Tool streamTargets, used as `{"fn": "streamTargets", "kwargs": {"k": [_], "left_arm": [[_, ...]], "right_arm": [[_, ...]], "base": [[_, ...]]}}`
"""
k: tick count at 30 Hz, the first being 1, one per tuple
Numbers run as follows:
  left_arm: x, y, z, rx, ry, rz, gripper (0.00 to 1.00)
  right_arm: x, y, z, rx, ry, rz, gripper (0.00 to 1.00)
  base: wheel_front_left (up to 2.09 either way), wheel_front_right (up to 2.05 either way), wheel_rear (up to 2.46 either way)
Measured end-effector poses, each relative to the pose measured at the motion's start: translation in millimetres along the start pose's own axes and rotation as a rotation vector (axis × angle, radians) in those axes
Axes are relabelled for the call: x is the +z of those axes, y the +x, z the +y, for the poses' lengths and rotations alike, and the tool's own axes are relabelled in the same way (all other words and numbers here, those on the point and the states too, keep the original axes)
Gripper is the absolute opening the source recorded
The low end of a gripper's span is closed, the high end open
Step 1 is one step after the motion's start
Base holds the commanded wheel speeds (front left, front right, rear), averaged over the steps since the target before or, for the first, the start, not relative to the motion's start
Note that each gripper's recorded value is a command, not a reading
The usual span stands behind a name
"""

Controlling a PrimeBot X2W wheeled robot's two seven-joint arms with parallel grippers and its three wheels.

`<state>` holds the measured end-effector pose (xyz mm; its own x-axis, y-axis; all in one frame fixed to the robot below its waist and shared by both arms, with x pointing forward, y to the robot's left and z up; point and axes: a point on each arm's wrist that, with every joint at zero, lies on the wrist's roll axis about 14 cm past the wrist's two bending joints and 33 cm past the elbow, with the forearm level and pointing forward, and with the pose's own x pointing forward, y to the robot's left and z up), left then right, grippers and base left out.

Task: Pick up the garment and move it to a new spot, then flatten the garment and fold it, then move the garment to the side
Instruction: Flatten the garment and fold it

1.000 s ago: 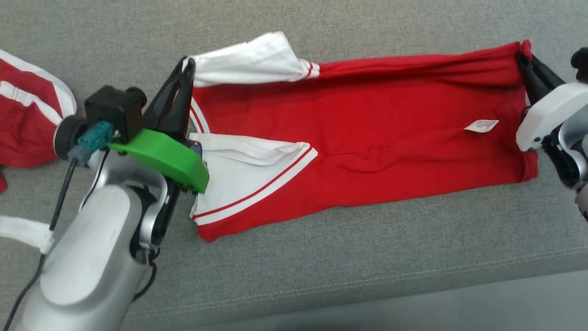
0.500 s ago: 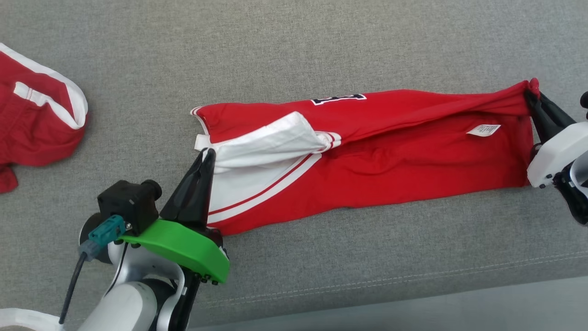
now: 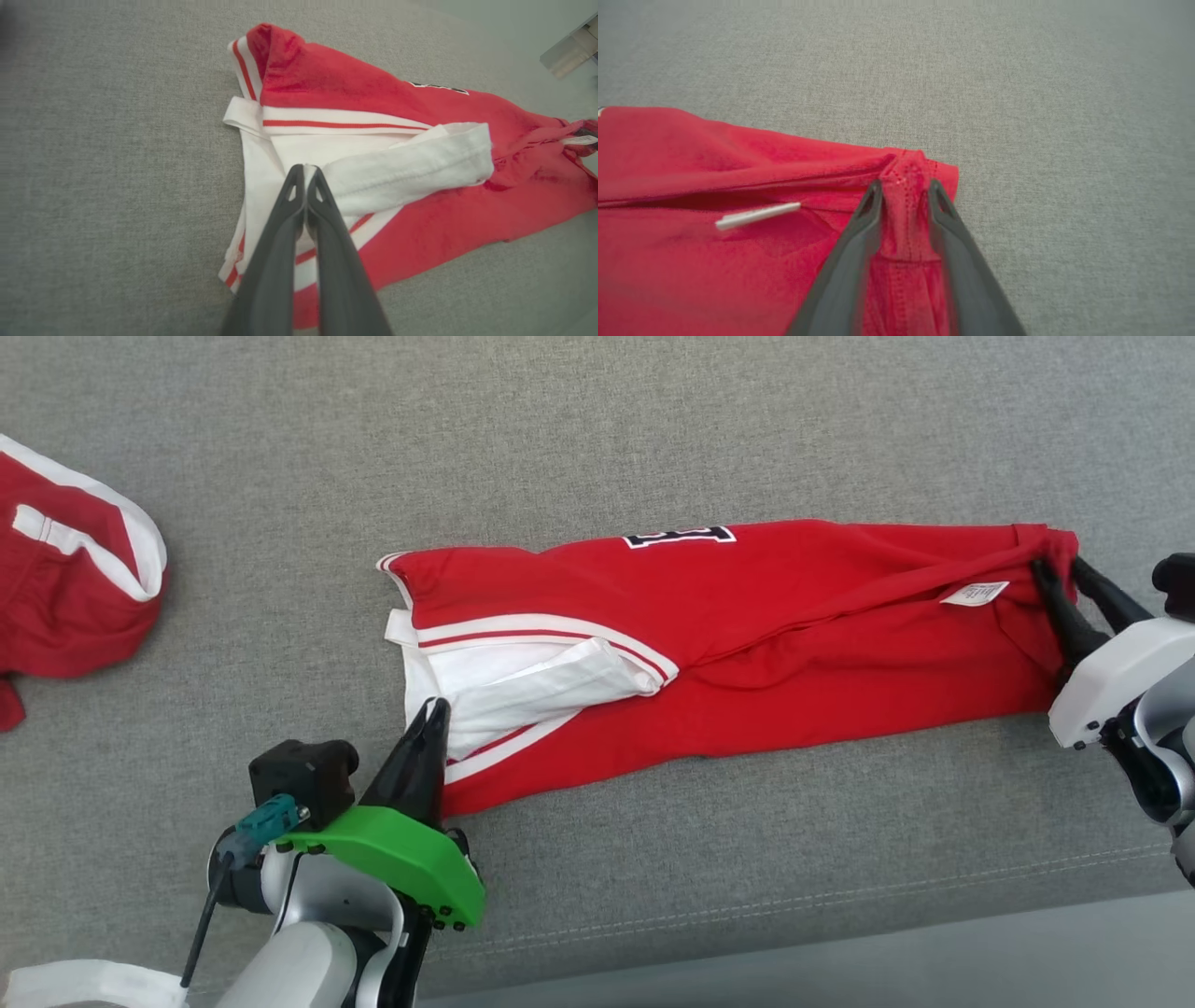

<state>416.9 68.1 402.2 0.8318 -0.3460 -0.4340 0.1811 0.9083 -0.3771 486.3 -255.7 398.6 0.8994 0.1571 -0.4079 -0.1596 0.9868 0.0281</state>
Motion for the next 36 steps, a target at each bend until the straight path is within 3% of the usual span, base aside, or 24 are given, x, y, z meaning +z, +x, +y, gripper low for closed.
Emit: {"fn": "streamTargets", "kwargs": {"k": [15,36], "left_arm": [[62.7,-26.7,20.5,0.122,-0.023,-0.320,1.00],[64.0,-106.8,-1.3,0.136,0.081,-0.526,1.00]], "right_arm": [[55.3,-41.0,19.3,-0.009,0.027,-0.276,1.00],[56.6,-128.8,85.9,0.011,0.087,-0.476,1.00]], "base": [[0.00,0.00,0.00],[0.00,0.00,0.00]]}}
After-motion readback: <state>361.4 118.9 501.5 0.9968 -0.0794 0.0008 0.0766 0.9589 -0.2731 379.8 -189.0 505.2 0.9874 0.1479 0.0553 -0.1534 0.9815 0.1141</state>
